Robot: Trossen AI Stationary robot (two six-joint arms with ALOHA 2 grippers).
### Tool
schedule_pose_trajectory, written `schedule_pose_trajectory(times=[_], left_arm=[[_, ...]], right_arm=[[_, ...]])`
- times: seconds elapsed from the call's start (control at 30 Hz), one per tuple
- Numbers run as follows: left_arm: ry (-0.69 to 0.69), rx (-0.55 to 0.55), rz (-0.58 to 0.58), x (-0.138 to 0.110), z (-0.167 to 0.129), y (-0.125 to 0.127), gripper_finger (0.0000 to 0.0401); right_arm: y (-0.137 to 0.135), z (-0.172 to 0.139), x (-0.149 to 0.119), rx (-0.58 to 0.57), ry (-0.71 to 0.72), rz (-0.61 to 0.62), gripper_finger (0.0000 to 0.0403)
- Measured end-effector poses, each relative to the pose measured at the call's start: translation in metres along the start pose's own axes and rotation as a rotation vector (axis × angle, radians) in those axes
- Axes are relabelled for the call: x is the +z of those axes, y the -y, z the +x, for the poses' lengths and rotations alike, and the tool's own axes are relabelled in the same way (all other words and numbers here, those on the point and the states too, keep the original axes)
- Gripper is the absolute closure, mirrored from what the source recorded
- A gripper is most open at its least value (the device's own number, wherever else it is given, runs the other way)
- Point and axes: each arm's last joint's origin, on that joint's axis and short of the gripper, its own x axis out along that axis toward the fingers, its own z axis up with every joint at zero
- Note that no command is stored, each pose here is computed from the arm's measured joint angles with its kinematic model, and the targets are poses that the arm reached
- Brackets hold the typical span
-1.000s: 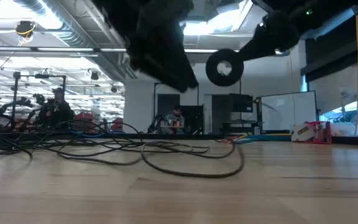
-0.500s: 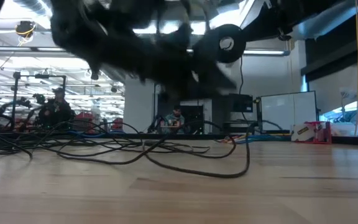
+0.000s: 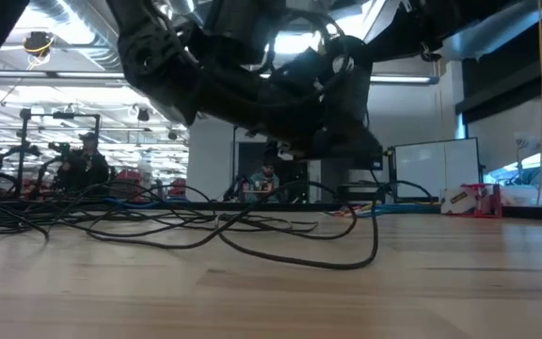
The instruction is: Coiling cords
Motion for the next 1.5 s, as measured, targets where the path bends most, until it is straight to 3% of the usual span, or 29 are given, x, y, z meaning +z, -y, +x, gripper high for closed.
schedule_pose_trajectory(times=[0.2,0.27,0.47,0.6,0.83,1.03,1.3,1.5], left_arm=[[0.005,0.009,0.016,0.001,0.002,-0.003,0.0375],[-0.014,0.021,0.05,-0.001,0.002,-0.004,0.0391],[-0.096,0.198,0.15,0.012,-0.017,-0.004,0.0398],[-0.114,0.218,0.182,0.033,-0.035,-0.001,0.0393],[-0.086,0.105,0.1,0.073,-0.069,0.01,0.0398],[0.008,-0.014,0.023,0.086,-0.074,0.021,0.0392],[0.059,-0.116,-0.054,0.075,-0.058,0.026,0.0396],[0.07,-0.118,-0.065,0.057,-0.046,0.029,0.0398]], right_arm=[[0.0,0.0,0.0,0.012,0.0,0.0,0.04],[0.0,0.0,0.0,0.016,-0.002,-0.002,0.04],[-0.002,0.0,-0.003,0.054,-0.026,-0.017,0.04],[-0.003,0.0,-0.008,0.089,-0.072,-0.042,0.04],[-0.003,0.003,-0.021,0.006,-0.184,-0.116,0.04],[-0.012,0.017,-0.025,-0.045,-0.175,-0.126,0.04],[-0.017,0.027,-0.015,-0.064,-0.054,-0.088,0.04],[-0.018,0.027,-0.004,-0.039,0.054,-0.03,0.04]])
